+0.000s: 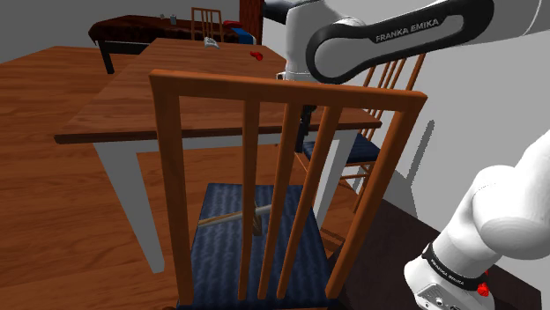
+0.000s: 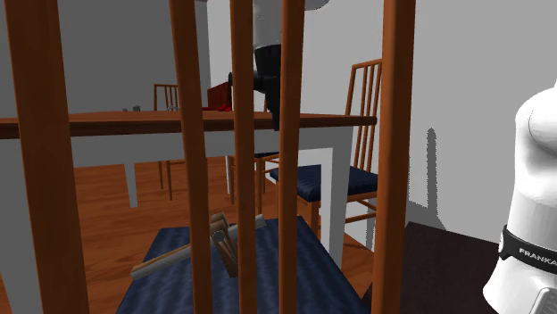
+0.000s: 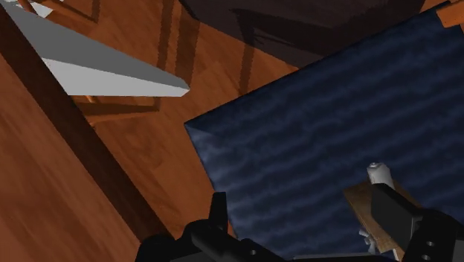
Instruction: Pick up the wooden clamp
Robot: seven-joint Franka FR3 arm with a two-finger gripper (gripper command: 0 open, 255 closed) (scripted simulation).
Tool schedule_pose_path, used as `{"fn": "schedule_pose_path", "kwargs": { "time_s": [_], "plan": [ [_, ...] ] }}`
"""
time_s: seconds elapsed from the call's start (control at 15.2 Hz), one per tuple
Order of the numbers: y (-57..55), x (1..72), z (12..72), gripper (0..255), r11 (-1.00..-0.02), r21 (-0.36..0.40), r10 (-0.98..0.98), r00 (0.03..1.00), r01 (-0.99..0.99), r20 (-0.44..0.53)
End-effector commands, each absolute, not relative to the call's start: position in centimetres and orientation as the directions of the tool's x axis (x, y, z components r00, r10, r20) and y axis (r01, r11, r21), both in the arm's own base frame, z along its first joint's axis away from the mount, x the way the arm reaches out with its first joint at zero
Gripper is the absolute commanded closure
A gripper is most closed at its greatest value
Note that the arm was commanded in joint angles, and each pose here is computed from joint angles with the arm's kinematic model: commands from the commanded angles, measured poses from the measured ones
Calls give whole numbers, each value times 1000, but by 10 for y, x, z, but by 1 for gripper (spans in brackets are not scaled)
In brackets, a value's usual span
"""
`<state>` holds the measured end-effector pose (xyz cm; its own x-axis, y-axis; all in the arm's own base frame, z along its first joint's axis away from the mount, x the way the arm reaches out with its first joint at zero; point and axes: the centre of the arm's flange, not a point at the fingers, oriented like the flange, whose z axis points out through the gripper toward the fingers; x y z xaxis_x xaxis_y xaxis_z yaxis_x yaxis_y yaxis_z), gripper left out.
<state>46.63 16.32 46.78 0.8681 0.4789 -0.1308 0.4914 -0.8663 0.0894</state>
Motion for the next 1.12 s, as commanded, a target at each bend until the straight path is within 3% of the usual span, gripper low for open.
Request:
{"fn": "schedule_pose_path", "kwargs": {
  "time_s": [0.0,1.06],
  "plan": [
    [182,475,450,0,-849,83,508,848,523,-148],
    [343,521,303,0,-676,10,706,651,737,-278]
  ]
}}
